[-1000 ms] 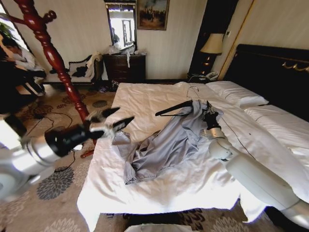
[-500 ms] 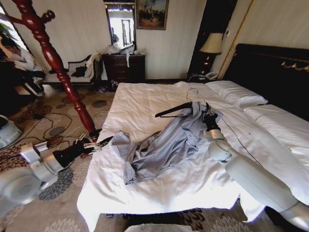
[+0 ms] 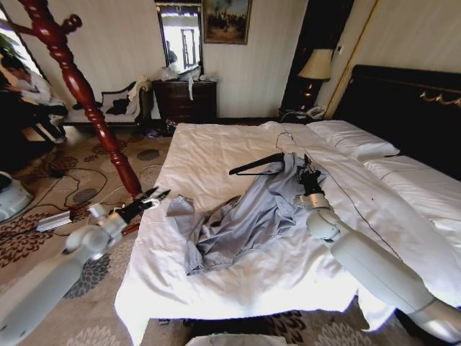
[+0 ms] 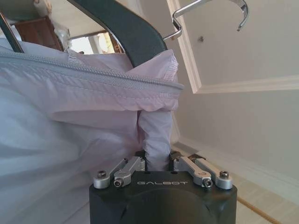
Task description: Pick up the clothes from the bed and hang them on the clothes hanger.
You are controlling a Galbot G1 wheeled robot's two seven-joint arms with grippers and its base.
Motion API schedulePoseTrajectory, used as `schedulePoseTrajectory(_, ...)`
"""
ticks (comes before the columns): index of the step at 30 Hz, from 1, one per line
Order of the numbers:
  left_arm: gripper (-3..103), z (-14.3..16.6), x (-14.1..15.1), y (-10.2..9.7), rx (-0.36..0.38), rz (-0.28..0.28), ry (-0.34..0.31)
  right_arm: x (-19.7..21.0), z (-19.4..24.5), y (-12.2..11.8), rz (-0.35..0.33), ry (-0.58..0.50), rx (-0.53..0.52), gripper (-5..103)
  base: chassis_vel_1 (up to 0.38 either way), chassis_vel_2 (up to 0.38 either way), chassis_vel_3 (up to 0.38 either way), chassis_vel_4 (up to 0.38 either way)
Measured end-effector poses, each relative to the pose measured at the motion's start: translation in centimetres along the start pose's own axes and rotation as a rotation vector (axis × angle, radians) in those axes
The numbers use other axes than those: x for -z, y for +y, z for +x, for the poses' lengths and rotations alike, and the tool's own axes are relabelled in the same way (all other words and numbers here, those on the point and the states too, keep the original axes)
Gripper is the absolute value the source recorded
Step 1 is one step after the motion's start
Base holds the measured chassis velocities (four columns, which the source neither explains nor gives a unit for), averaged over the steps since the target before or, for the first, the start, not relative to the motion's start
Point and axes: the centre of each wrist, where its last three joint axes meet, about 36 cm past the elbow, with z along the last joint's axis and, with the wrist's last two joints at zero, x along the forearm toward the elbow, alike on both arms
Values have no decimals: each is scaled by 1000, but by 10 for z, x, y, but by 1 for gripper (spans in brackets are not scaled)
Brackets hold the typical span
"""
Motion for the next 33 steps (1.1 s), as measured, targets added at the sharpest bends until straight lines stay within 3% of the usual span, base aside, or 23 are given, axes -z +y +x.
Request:
schedulePoseTrajectory(2, 100, -8, -2, 5, -15, 7, 17, 1, 0, -1, -2, -4, -2, 20, 0, 0, 0, 0)
schedulePoseTrajectory(7, 100, -78, -10, 38, -97, 34, 100, 5, -4, -10, -5, -16, -16, 20, 0, 0, 0, 0)
schedulePoseTrajectory(8, 100, -78, -10, 38, -97, 34, 100, 5, -4, -10, -5, -16, -16, 20, 0, 0, 0, 0)
schedulePoseTrajectory(11, 100, -130, -12, 50, -137, 21, 148, 7, -5, -12, -12, -20, -22, 20, 0, 0, 0, 0)
schedulePoseTrajectory(13, 100, -144, -15, 51, -151, 19, 161, 8, -5, -13, -13, -21, -23, 20, 0, 0, 0, 0)
schedulePoseTrajectory(17, 100, -212, -22, 43, -216, 34, 199, 11, -4, -13, -22, -36, -25, 20, 0, 0, 0, 0)
schedulePoseTrajectory(21, 100, -241, -30, 47, -220, 7, 238, 14, -4, -12, -38, -58, -31, 20, 0, 0, 0, 0)
schedulePoseTrajectory(27, 100, -271, -50, 58, -155, -12, 281, 15, -3, -18, -38, -75, -39, 20, 0, 0, 0, 0)
schedulePoseTrajectory(33, 100, -316, -64, 33, -168, 37, 273, 17, -3, -18, -44, -80, -41, 20, 0, 0, 0, 0)
